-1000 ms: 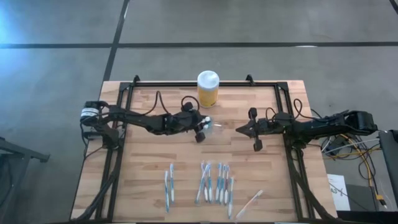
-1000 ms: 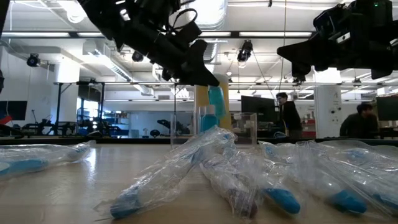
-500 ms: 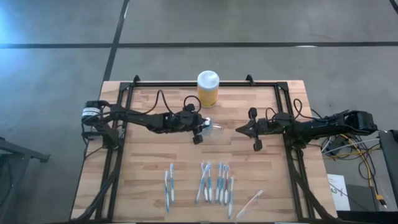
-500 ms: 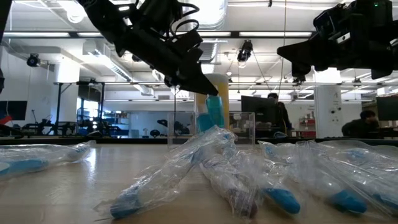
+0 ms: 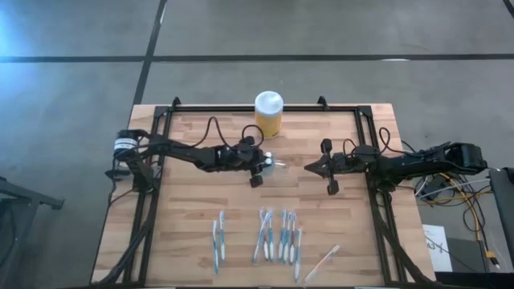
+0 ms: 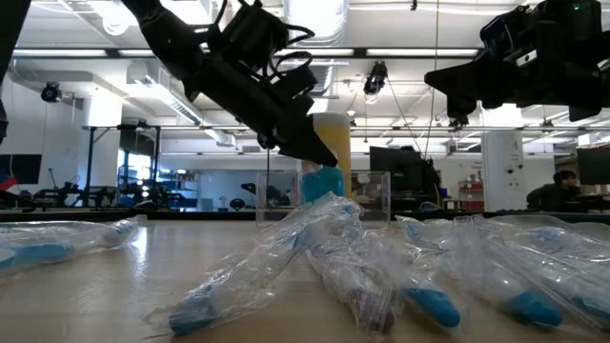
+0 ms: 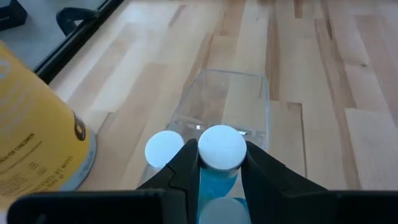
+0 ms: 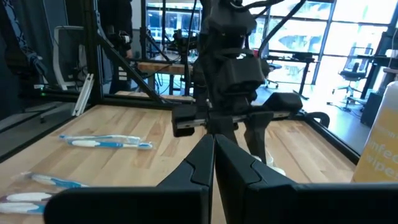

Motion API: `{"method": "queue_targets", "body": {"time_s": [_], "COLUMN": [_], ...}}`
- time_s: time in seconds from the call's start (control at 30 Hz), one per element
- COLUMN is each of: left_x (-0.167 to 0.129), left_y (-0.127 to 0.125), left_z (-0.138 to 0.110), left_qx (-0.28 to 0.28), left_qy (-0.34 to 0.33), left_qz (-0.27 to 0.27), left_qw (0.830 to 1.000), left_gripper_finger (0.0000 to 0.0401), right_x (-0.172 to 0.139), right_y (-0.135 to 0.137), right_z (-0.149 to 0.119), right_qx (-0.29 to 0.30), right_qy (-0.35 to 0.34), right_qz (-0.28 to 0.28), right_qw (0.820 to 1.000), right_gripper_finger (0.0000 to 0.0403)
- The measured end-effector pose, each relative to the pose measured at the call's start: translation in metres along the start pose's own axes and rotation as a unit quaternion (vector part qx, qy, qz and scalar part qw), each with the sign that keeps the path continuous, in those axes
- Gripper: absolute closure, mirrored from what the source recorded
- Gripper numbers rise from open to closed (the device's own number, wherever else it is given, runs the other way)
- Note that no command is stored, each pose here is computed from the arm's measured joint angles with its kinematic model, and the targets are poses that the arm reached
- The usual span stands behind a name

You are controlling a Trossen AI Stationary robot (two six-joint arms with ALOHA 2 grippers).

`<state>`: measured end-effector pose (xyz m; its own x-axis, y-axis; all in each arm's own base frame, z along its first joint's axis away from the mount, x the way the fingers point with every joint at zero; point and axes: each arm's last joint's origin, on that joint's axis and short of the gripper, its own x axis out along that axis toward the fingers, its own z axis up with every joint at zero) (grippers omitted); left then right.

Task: Pick & Place toothbrushing station
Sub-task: Put the blue mouthwash into the middle of the transparent organizer, then adjust the transparent organizer

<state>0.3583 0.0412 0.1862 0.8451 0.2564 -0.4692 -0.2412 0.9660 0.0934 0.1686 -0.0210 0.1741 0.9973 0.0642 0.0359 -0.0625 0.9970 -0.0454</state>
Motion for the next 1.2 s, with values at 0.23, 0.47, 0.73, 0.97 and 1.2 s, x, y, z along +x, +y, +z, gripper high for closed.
{"method": "queue_targets", "body": {"time_s": [0.23,0.47,0.73,0.97,1.2], "left_x": [0.007,0.005,-0.004,-0.057,-0.135], "left_y": [0.000,0.000,0.002,0.008,0.011], "left_z": [0.001,0.002,0.010,0.044,0.025], "left_qx": [0.000,-0.008,-0.015,-0.017,-0.028], "left_qy": [-0.001,-0.001,-0.013,-0.047,-0.074], "left_qz": [-0.005,-0.007,-0.005,-0.030,-0.037], "left_qw": [1.000,1.000,1.000,0.998,0.996], "left_gripper_finger": [0.0310,0.0224,0.0135,0.0130,0.0198], "right_x": [0.000,0.000,0.000,0.000,0.001], "right_y": [0.000,0.000,0.000,0.000,0.000], "right_z": [0.000,-0.001,-0.001,-0.003,-0.007], "right_qx": [0.000,0.002,0.003,0.003,0.007], "right_qy": [0.002,0.004,0.005,0.013,0.031], "right_qz": [0.000,0.001,0.001,0.001,0.001], "right_qw": [1.000,1.000,1.000,1.000,1.000], "right_gripper_finger": [0.0394,0.0394,0.0394,0.0394,0.0394]}}
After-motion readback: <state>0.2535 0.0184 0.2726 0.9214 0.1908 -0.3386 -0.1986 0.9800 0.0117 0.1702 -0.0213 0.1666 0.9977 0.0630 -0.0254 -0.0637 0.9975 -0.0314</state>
